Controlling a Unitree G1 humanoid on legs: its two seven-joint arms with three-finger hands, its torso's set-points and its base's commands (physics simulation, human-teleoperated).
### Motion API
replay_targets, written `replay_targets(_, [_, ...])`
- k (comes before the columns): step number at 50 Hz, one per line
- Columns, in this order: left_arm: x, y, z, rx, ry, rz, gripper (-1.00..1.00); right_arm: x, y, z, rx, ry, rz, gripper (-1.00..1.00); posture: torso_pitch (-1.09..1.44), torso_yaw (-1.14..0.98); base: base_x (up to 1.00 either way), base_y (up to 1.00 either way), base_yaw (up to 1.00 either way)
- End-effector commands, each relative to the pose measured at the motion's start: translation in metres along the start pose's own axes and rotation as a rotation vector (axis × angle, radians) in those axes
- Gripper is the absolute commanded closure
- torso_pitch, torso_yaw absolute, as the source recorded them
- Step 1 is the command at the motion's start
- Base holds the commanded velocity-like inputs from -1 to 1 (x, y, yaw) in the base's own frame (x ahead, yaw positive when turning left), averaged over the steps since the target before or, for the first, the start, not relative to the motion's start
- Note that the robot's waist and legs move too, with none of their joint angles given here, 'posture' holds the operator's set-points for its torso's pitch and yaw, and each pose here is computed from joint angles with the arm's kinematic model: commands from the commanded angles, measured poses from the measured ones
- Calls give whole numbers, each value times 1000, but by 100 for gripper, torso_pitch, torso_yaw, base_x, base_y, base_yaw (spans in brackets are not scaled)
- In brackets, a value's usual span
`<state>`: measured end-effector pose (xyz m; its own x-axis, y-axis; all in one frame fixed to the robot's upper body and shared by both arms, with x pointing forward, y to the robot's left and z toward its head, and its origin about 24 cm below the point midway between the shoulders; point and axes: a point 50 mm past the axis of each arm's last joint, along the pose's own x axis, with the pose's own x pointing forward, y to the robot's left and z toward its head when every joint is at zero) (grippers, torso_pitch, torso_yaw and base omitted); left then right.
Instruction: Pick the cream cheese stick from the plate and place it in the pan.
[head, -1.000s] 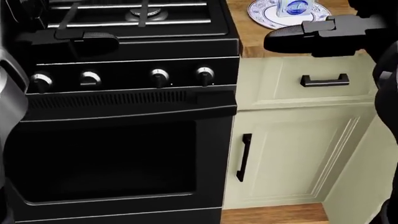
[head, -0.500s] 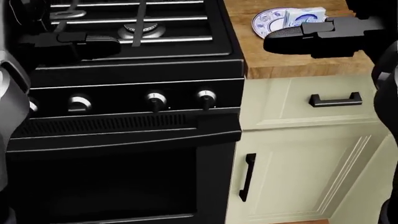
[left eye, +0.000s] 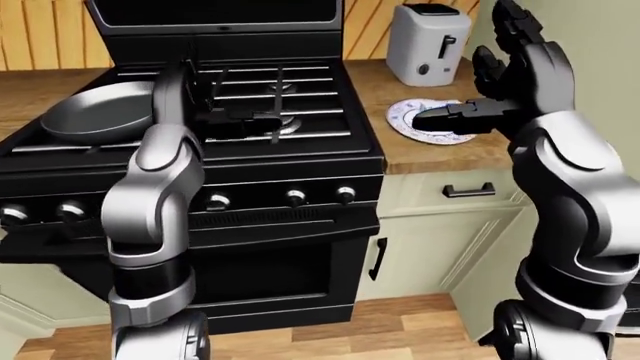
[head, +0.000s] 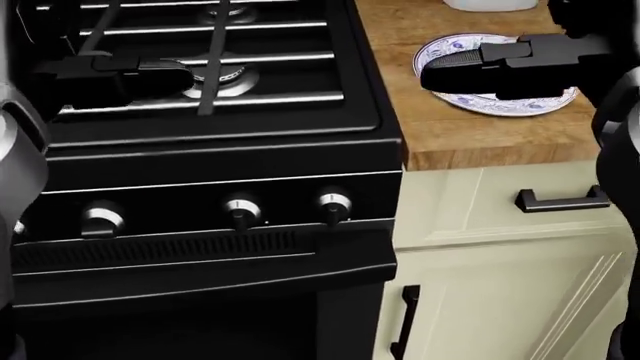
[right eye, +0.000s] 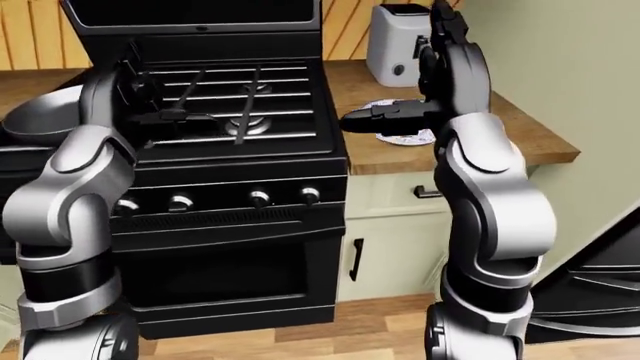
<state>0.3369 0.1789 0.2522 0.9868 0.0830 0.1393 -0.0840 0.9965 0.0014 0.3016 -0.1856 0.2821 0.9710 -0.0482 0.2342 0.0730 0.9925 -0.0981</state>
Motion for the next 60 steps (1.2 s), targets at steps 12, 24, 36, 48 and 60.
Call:
replay_targets(12, [-4, -5, 22, -6, -107, -27, -100, -4, -5, 21, -1, -105, -28, -100, 0, 0, 18, 0, 0])
replay_targets(24, [-5, -6, 24, -8, -109, -32, -100, -4, -4, 21, -2, -105, -23, -100, 0, 0, 19, 0, 0])
replay_targets(36, [-5, -6, 23, -8, -109, -34, -100, -3, -3, 20, 0, -104, -19, -100, 0, 0, 19, 0, 0])
replay_targets(48, [-5, -6, 24, -9, -108, -32, -100, -2, -3, 19, 1, -101, -17, -100, 0, 0, 18, 0, 0])
replay_targets(60, [-5, -7, 24, -7, -108, -36, -100, -2, -3, 18, 1, -102, -21, -100, 0, 0, 14, 0, 0])
